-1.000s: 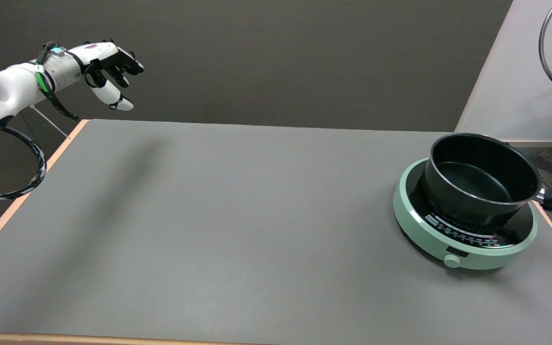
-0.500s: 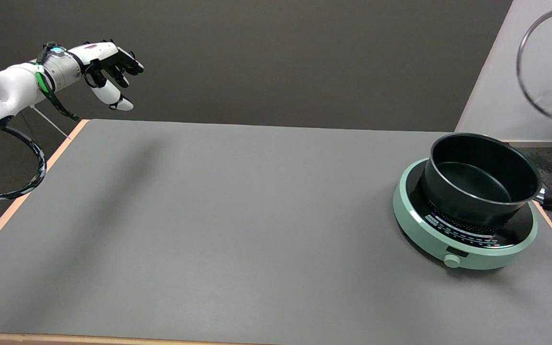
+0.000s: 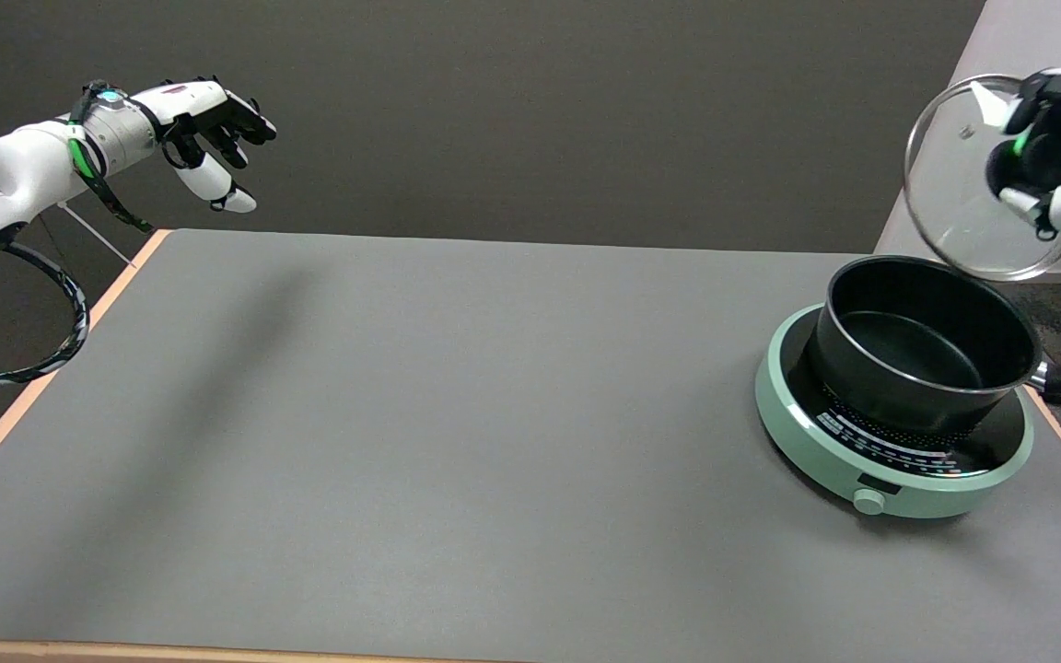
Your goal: Place the pot lid onto the pot.
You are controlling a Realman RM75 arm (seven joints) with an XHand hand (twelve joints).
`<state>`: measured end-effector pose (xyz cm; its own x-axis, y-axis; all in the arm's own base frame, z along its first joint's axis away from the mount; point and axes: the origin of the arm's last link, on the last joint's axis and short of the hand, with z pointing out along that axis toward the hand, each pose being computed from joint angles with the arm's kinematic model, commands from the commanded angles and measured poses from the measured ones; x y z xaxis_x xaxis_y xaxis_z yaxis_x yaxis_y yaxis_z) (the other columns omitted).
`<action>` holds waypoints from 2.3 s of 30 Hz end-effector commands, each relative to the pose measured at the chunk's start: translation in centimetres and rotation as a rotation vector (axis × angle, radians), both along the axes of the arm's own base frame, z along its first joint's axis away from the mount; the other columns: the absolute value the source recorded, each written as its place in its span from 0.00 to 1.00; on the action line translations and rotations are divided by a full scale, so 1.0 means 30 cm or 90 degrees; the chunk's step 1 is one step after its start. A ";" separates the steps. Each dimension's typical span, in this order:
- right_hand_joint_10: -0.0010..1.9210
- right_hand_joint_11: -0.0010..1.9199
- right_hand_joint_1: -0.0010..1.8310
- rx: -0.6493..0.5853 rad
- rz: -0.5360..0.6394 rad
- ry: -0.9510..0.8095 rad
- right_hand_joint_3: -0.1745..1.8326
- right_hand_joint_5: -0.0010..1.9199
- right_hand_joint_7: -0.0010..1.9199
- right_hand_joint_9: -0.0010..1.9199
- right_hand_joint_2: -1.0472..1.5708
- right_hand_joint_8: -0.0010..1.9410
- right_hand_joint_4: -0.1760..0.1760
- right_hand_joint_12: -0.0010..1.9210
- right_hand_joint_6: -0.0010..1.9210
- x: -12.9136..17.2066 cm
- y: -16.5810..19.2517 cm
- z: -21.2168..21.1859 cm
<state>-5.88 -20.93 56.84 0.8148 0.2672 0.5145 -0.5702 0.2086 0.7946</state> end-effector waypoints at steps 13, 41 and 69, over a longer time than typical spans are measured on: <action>1.00 0.14 0.91 0.137 -0.105 0.142 0.51 0.26 0.33 0.31 0.73 0.92 0.98 1.00 0.84 -0.040 -0.034 -0.145; 1.00 0.13 0.91 0.175 -0.205 0.107 0.51 0.26 0.33 0.31 0.73 0.92 1.00 1.00 0.84 0.057 -0.070 -0.064; 1.00 0.09 0.82 0.216 -0.360 0.093 0.50 0.25 0.33 0.33 0.81 0.93 1.00 1.00 0.84 0.121 -0.084 -0.094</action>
